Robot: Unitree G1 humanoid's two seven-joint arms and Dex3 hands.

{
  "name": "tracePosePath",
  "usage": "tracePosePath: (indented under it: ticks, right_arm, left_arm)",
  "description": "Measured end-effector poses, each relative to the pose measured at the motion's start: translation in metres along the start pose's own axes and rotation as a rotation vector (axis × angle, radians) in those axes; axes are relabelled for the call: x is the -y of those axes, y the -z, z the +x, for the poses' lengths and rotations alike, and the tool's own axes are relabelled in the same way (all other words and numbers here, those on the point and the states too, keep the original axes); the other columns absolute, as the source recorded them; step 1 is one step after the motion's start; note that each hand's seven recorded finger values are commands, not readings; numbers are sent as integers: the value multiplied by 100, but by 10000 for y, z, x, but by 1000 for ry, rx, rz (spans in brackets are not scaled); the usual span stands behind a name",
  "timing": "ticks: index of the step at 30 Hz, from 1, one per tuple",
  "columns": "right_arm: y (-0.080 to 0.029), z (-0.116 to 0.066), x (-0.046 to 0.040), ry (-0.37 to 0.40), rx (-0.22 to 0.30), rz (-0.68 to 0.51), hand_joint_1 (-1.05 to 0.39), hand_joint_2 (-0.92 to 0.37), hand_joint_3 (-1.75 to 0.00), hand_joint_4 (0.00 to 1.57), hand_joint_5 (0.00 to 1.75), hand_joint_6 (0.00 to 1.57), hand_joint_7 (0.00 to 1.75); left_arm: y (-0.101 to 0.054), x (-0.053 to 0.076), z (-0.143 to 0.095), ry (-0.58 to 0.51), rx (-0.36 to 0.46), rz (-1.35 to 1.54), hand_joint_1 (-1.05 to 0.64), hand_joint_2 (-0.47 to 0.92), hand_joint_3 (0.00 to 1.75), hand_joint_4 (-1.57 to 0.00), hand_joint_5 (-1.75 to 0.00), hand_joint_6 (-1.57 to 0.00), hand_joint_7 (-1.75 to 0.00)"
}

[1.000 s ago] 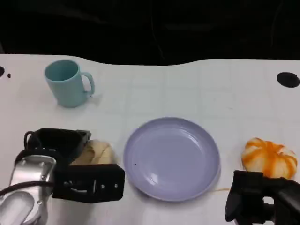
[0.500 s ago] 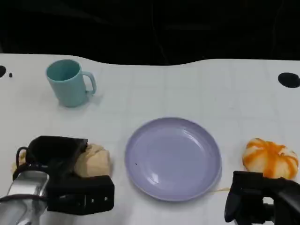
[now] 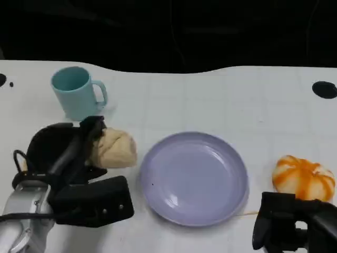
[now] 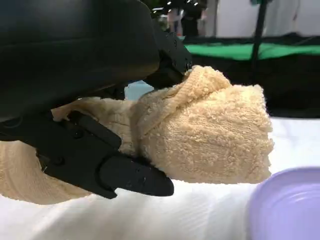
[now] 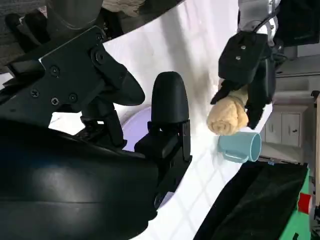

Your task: Grasp the towel on the left side of the plate with the left hand and place it into the plate.

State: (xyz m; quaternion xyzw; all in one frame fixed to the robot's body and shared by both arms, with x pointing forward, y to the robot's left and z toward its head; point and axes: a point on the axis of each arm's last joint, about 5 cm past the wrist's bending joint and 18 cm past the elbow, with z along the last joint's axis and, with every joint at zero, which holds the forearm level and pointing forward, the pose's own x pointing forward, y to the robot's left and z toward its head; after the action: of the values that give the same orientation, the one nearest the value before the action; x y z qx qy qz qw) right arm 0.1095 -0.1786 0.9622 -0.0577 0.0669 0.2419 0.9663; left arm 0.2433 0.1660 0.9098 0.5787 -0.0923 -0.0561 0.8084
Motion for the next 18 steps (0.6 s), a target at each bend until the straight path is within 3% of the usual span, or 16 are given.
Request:
tracePosePath:
  ticks: [6,7,9,10,13,18]
  right_arm:
    - [0,0,0,0,-1,0,-9,-51,-122,74,174,65,150]
    - [0,0,-1,0,-1,0,-8,-51,-122,74,174,65,150]
    - [-2,-1,-2,-1,-2,1,-8,-51,-123,74,174,65,149]
    - [-2,-2,-3,-1,-3,1,-8,-51,-123,74,173,65,149]
    - [-7,-1,-7,-2,-1,1,-8,-52,-123,74,173,65,150]
    - [-15,-3,-13,0,2,-1,-9,-52,-121,75,173,66,149]
  left_arm:
    - [-354,-153,38,1,146,-38,-25,60,90,-87,-175,-59,-175]
    - [-420,-162,51,10,172,-40,-26,57,89,-87,-175,-62,-168]
    - [-553,-169,79,34,216,-42,-28,64,72,-87,-175,-76,-132]
    - [-627,-172,88,50,235,-47,-28,67,70,-87,-175,-79,-125]
    - [-835,-158,119,96,279,-54,-26,58,91,-89,-175,-79,-138]
    - [-1045,-144,159,113,312,-53,-25,53,102,-90,-175,-79,-128]
